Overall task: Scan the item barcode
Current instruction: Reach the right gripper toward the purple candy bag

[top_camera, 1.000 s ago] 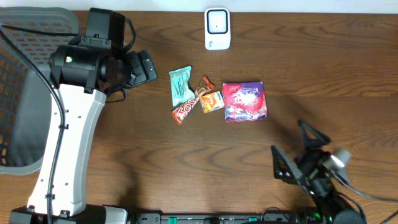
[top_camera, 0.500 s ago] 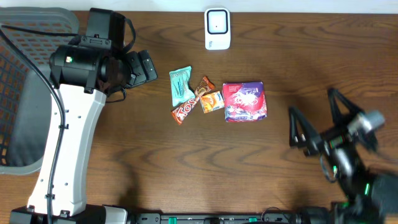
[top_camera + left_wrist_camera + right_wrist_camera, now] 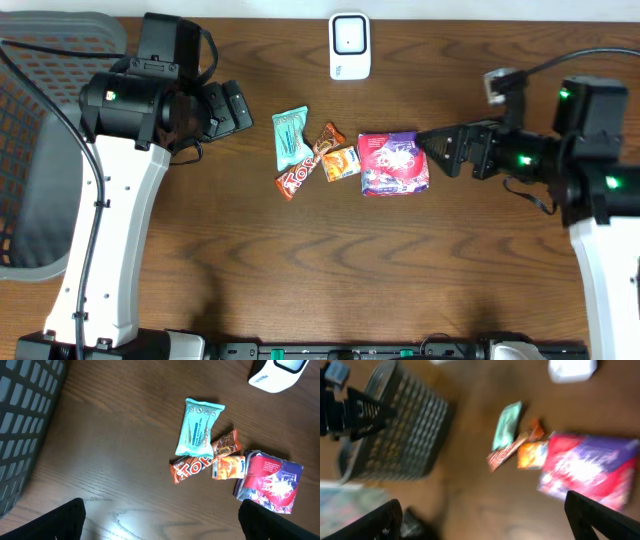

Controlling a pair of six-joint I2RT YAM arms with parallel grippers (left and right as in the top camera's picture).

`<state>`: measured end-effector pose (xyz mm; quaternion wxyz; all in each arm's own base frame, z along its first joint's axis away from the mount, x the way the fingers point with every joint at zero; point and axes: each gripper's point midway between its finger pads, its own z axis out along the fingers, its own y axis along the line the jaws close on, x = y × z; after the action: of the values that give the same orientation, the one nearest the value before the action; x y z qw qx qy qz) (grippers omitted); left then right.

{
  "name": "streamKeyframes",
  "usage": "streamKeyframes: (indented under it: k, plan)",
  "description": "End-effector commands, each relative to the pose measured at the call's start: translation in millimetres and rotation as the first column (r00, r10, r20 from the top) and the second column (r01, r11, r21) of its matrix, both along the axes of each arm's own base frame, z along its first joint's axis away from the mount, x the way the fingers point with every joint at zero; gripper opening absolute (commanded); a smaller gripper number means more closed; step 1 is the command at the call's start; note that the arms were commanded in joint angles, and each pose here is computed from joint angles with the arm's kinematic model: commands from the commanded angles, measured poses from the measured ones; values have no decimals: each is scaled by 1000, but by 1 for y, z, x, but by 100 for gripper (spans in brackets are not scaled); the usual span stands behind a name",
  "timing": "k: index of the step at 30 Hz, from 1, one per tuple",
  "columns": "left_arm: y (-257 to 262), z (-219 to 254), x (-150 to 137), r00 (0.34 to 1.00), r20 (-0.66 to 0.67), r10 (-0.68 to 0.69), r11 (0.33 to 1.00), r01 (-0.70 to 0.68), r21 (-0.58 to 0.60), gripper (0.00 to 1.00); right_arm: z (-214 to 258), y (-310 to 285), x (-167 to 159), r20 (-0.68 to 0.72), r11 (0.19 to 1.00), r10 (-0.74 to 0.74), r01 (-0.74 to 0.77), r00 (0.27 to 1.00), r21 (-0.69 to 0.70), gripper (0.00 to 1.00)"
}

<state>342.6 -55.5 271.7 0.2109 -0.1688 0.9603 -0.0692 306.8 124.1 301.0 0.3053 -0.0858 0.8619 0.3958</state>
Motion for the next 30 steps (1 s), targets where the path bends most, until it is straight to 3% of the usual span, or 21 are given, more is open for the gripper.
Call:
streamKeyframes:
  k: [1, 7, 10, 12, 15, 23, 30]
  plan:
    - [4, -2, 2, 1000, -3, 5, 1000, -5, 18, 98, -5, 18, -3, -109, 989, 93, -79, 990, 123, 99]
    - [4, -2, 2, 1000, -3, 5, 1000, -5, 18, 98, -50, 6, 15, -220, 999, 33, -29, 975, 23, 99]
    - [4, -2, 2, 1000, -3, 5, 1000, -5, 18, 98, -80, -17, 27, -250, 989, -88, 53, 964, -141, 99]
    - [4, -2, 2, 1000, -3, 5, 1000, -5, 18, 98, -108, -42, 35, -249, 941, -206, 122, 946, -316, 99]
    - [4, -2, 2, 1000, -3, 5, 1000, -5, 18, 98, -137, -60, 47, -232, 881, -282, 156, 931, -446, 99]
    - [4, -2, 2, 1000, -3, 5, 1000, -5, 18, 98, -181, -54, 73, -302, 914, -235, 105, 924, -392, 98]
    - [4, -2, 2, 1000, -3, 5, 1000, -5, 18, 98, -225, -30, 79, -400, 975, -66, -26, 914, -219, 84]
